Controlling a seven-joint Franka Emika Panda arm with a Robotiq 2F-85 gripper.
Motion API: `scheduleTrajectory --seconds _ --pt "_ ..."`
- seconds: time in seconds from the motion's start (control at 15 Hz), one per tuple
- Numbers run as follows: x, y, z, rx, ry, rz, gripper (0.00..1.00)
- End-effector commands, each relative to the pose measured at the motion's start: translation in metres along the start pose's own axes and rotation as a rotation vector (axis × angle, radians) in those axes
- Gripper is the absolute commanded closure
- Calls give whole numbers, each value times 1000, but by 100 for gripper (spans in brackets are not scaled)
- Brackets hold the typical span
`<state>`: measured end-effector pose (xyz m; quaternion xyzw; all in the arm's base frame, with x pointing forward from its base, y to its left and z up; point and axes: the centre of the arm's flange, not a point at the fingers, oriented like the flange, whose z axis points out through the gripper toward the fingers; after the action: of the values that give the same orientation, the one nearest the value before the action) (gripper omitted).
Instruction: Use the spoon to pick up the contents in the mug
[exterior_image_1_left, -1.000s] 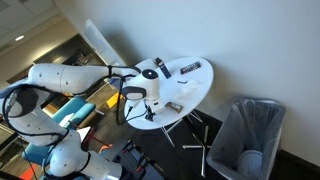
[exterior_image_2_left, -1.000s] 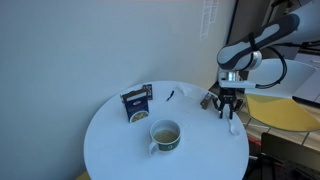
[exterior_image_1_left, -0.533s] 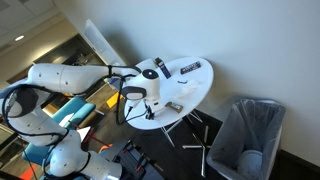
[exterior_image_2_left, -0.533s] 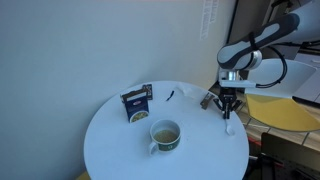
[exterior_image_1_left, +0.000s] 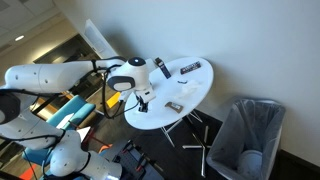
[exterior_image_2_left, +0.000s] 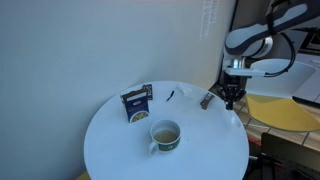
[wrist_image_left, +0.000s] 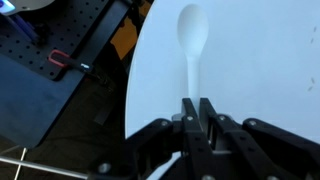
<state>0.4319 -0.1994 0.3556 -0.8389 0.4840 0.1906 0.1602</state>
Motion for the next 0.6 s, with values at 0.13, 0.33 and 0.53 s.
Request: scheduleTrajectory --seconds 0.13,0.33,0.53 --pt "-83 -19 -89 -23 182 -116 97" --pt "-115 -45 -119 -19 323 -151 97" --pt "-121 -45 -118 -14 327 -197 97"
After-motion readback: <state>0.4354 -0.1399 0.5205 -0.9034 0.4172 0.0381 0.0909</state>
